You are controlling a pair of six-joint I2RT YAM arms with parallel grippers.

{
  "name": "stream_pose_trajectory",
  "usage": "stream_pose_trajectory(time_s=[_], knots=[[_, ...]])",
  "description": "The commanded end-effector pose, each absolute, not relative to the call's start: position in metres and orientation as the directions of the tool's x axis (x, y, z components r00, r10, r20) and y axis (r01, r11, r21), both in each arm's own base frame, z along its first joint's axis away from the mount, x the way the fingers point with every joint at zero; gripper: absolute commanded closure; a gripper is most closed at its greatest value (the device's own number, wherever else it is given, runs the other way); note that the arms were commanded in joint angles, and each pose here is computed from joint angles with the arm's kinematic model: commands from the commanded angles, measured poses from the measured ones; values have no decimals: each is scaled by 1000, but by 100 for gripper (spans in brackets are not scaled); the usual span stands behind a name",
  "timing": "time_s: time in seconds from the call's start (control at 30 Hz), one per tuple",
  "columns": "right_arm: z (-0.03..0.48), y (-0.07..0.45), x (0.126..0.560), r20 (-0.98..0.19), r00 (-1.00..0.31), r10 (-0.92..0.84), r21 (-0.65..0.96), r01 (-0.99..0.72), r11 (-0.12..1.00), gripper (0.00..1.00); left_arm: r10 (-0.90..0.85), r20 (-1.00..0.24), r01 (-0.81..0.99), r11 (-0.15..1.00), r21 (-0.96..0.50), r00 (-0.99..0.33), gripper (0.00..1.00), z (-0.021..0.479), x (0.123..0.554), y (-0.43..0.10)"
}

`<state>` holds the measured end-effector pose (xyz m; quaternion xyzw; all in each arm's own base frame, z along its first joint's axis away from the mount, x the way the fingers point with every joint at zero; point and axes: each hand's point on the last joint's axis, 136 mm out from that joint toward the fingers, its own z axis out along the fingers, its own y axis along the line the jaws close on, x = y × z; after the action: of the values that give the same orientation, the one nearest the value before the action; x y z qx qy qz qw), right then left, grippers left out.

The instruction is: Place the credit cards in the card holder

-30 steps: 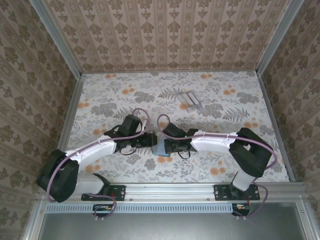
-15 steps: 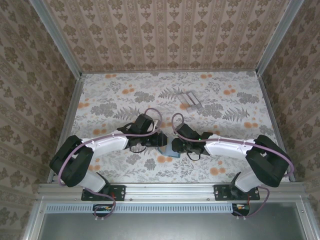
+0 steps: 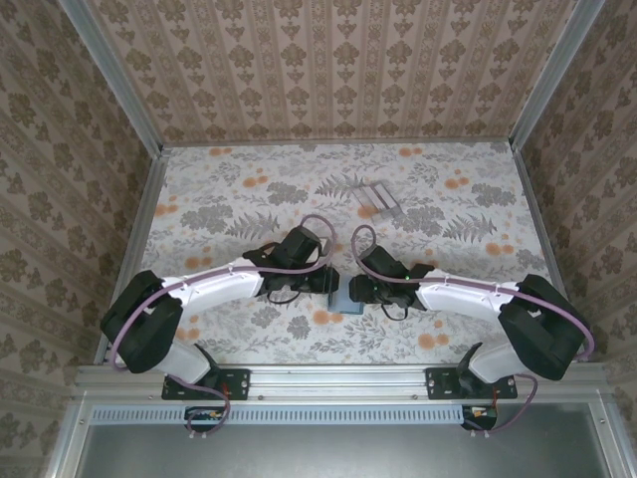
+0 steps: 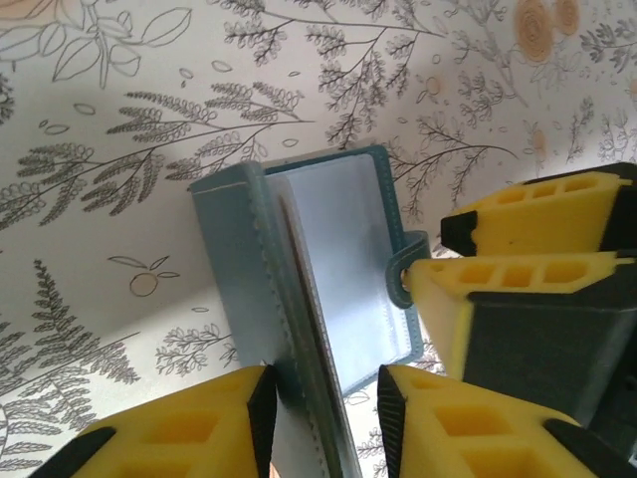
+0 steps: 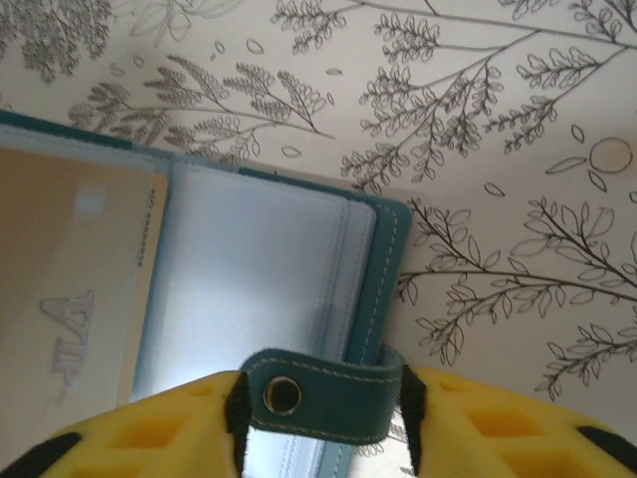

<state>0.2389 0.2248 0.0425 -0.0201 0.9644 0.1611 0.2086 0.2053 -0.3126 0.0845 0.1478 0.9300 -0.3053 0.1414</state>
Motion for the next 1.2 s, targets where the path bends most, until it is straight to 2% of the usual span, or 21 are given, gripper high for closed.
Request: stream_pose_trajectory(time_s=[0.0, 0.17, 0.23, 0.37, 0.7, 0.93, 1.17], knots=[[51, 220, 240, -442, -896, -40, 227, -155, 962, 49, 185, -354, 349, 803, -483, -917, 68, 82, 209, -306], [38, 227, 243, -425, -901, -91, 183, -183, 966, 46, 178, -355, 344, 803, -487, -918, 69, 83, 209, -306], [35, 232, 244, -429, -898, -99, 182, -193, 964, 41, 183, -352, 346, 802, -486, -918, 69, 82, 209, -307], [30, 223, 250, -443, -892, -92, 124, -162, 979, 41, 184, -348, 347, 797, -494, -919, 70, 82, 208, -308], [47, 204, 264, -548, -835, -42, 70, -96, 993, 51, 197, -351, 360, 788, -499, -916, 69, 85, 206, -309], [47, 180, 266, -575, -818, 10, 15, 2, 1000, 64, 202, -338, 360, 780, -513, -919, 60, 78, 207, -315], [44, 171, 264, -577, -816, 42, 10, 44, 999, 65, 198, -365, 379, 755, -535, -910, 56, 91, 213, -327]])
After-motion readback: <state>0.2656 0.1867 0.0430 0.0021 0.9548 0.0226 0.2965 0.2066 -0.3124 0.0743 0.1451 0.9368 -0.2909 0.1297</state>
